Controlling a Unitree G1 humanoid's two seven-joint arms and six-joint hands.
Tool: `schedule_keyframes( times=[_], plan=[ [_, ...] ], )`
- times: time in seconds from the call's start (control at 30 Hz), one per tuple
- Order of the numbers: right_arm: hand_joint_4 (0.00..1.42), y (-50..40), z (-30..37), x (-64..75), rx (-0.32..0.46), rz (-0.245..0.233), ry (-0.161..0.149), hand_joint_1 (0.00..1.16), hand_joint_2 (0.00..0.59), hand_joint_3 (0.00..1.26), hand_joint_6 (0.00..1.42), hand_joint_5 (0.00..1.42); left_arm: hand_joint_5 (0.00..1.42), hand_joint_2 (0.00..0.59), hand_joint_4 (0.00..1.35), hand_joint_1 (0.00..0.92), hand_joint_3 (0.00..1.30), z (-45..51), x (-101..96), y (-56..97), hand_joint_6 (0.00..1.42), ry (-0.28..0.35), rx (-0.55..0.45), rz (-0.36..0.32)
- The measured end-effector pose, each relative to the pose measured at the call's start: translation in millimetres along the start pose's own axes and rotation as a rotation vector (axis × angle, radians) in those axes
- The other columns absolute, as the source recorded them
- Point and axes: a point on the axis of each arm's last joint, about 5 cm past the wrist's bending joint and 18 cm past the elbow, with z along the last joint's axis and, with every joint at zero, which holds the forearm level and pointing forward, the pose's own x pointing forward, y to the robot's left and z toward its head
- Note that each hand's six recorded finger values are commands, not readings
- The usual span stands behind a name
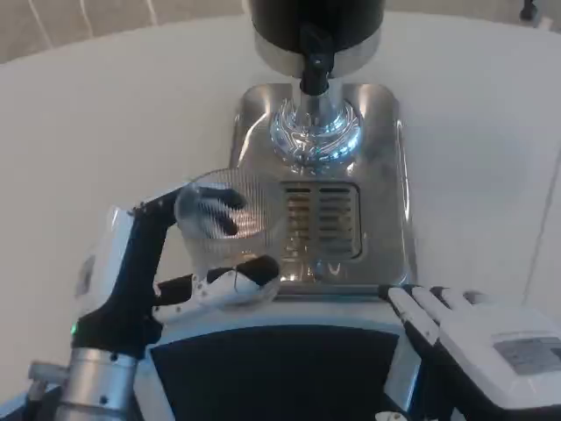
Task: Grasp the cup under the faucet to collect the drink, then remove the cup.
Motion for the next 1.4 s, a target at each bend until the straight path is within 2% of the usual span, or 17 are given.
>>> schedule_keyframes(
  times=[0.17, 0.37, 0.5, 0.6, 0.93, 1.17, 1.27, 1.33, 1.4],
  plan=[
    [0.00, -1.9, -3.2, -0.5, -0.005, 0.018, 0.002, 0.23, 0.443, 0.00, 0.00, 0.00, 1.28, 0.045, 1.18, 0.553, 0.99, -11.1, 13.0, -17.3, 0.50, 0.037, 0.017, -0.018],
    [0.00, -6.8, -6.4, 0.3, -0.005, 0.022, 0.001, 0.23, 0.438, 0.00, 0.00, 0.00, 1.28, 0.052, 1.18, 0.548, 0.99, -17.7, 28.0, -34.5, 0.50, 0.054, 0.048, -0.031],
    [0.00, -8.9, -11.1, -0.8, 0.004, 0.030, 0.013, 0.23, 0.437, 0.00, 0.00, 0.00, 1.28, 0.054, 1.18, 0.546, 0.99, -19.8, 36.6, -44.8, 0.50, 0.070, 0.051, -0.018],
    [0.00, -10.2, -16.0, -2.7, 0.007, 0.026, 0.030, 0.23, 0.439, 0.00, 0.00, 0.00, 1.28, 0.056, 1.18, 0.548, 0.99, -19.6, 44.8, -51.4, 0.50, 0.074, 0.055, 0.003],
    [0.00, -11.4, -28.2, -11.2, 0.009, 0.051, 0.048, 0.23, 0.442, 0.00, 0.00, 0.00, 1.27, 0.058, 1.17, 0.551, 0.98, -11.9, 63.1, -74.5, 0.50, 0.078, 0.059, 0.033],
    [0.00, -12.5, -33.1, -15.2, 0.010, 0.061, 0.055, 0.22, 0.435, 0.00, 0.00, 0.00, 1.05, 0.055, 0.89, 0.524, 0.80, -6.3, 77.0, -80.7, 0.45, 0.084, 0.086, 0.027],
    [0.00, -13.1, -34.2, -16.0, 0.007, 0.064, 0.058, 0.22, 0.434, 0.00, 0.00, 0.00, 0.83, 0.079, 0.65, 0.458, 0.65, -3.3, 83.0, -82.6, 0.38, 0.075, 0.104, 0.008],
    [0.00, -13.2, -34.6, -16.3, 0.009, 0.064, 0.059, 0.22, 0.434, 0.00, 0.00, 0.00, 0.61, 0.076, 0.45, 0.386, 0.49, -2.1, 85.1, -83.4, 0.32, 0.068, 0.112, -0.007],
    [0.00, -13.2, -34.6, -16.3, 0.009, 0.064, 0.060, 0.22, 0.434, 0.00, 0.00, 0.00, 0.49, 0.073, 0.33, 0.342, 0.39, -0.8, 87.5, -83.6, 0.29, 0.058, 0.124, -0.027]
  ],
)
